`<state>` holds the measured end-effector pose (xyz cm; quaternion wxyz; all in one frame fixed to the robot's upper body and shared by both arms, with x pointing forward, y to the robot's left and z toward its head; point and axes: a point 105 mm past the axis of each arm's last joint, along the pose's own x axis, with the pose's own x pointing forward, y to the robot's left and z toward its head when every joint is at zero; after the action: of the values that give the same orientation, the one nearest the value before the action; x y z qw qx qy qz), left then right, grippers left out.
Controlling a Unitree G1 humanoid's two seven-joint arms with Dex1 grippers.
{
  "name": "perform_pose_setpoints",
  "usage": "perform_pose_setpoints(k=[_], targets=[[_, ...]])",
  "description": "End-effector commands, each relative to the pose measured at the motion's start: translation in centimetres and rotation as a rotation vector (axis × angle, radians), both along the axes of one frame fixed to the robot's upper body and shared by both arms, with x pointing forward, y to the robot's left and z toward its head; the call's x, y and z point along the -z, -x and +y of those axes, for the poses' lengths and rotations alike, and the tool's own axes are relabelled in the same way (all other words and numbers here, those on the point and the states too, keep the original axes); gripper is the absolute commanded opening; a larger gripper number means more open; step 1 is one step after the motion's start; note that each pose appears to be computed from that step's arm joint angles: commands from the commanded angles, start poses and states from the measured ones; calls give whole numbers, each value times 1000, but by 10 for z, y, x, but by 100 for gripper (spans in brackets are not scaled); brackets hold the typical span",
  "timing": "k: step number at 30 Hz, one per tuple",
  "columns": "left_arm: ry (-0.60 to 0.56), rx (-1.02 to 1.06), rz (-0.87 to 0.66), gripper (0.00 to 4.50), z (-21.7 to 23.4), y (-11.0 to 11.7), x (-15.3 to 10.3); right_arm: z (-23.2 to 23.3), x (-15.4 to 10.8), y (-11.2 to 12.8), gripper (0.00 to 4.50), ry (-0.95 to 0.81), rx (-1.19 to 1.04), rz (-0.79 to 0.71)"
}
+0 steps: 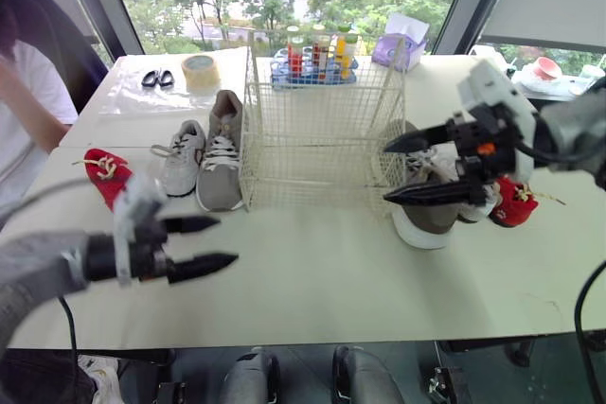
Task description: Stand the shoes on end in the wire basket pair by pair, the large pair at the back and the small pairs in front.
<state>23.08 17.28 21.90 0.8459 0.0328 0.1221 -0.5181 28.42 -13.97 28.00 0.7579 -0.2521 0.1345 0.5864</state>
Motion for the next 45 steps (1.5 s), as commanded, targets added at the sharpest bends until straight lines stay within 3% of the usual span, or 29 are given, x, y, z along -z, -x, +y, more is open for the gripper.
perform_pose_setpoints(k=[1, 6, 13, 16, 23, 27, 30, 35, 42, 43, 45], targets=[[21, 78, -50, 449, -15, 7, -18, -2, 15, -22, 448, 152, -25, -37], [46, 132, -86, 449, -37, 16, -26, 0, 38, -45, 448, 259, -46, -6], [85, 94, -63, 449, -50, 20, -13, 3, 60, -64, 448, 351, -40, 23], [88, 73, -55, 450, -52, 20, -6, 3, 65, -64, 367, 373, -45, 29], [122, 49, -40, 450, -56, 20, 1, 2, 71, -55, 10, 412, -69, 18], [130, 42, -31, 450, -56, 19, 4, 2, 63, -60, 5, 434, -77, -121], [129, 39, -26, 450, -57, 15, 7, 4, 54, -79, 5, 425, -22, -219], [124, 44, -30, 450, -58, 11, 7, 6, 56, -93, 5, 416, 21, -236], [113, 47, -25, 450, -57, 10, 10, 19, 62, -84, 5, 383, -32, -195], [114, 49, -24, 450, -58, 10, 10, 19, 62, -82, 67, 383, -44, -193], [115, 51, -21, 450, -58, 10, 11, 18, 63, -77, 138, 383, -61, -189]])
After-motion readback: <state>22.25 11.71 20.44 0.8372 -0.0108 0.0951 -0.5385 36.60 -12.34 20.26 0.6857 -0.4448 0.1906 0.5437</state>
